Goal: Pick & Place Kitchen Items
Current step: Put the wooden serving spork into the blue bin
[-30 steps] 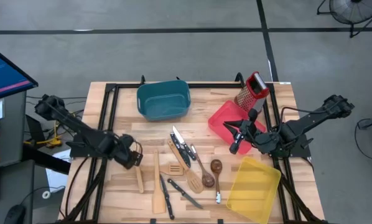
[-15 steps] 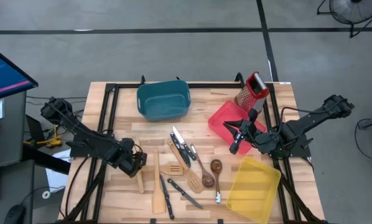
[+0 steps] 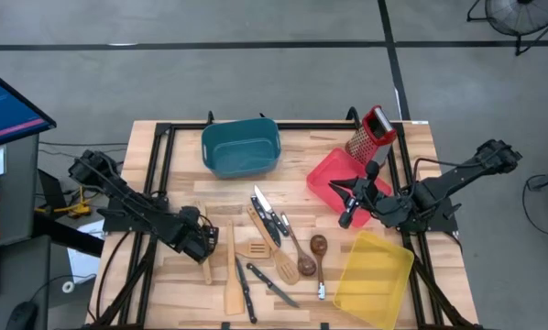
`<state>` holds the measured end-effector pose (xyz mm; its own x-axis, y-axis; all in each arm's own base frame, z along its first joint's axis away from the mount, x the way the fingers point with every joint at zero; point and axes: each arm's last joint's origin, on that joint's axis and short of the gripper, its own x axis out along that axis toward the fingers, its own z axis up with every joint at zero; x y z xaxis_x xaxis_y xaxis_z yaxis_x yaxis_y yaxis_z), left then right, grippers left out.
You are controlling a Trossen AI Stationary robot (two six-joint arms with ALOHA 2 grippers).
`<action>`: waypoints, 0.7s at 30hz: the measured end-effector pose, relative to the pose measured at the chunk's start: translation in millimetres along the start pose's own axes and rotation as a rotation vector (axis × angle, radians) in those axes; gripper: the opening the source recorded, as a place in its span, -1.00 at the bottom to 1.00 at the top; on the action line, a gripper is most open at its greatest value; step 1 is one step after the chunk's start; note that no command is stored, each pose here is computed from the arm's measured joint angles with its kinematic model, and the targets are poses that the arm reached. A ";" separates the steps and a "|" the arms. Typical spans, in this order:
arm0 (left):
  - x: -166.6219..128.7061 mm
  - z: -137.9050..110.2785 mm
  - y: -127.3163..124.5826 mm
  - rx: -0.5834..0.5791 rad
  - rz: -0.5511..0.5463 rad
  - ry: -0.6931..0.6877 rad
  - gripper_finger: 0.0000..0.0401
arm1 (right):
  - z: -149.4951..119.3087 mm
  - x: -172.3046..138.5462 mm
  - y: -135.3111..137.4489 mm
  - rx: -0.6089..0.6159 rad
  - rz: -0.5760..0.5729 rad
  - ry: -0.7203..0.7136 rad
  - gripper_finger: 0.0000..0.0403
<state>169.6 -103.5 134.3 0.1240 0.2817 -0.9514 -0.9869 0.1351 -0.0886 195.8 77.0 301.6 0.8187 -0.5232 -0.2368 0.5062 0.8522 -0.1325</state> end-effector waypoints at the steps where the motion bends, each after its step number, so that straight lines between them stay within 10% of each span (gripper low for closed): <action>1: 0.5 -0.2 -0.1 0.000 0.003 0.001 0.09 | 0.0 0.0 0.0 0.000 0.000 0.000 -0.77; 21: 0.3 -0.3 -0.6 0.007 -0.007 -0.002 -0.67 | 0.0 0.0 0.0 0.000 0.000 0.000 -0.77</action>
<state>170.1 -103.8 133.9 0.1313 0.2822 -0.9503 -0.9852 0.1438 -0.0934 195.8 77.0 301.6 0.8188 -0.5228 -0.2369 0.5059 0.8524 -0.1324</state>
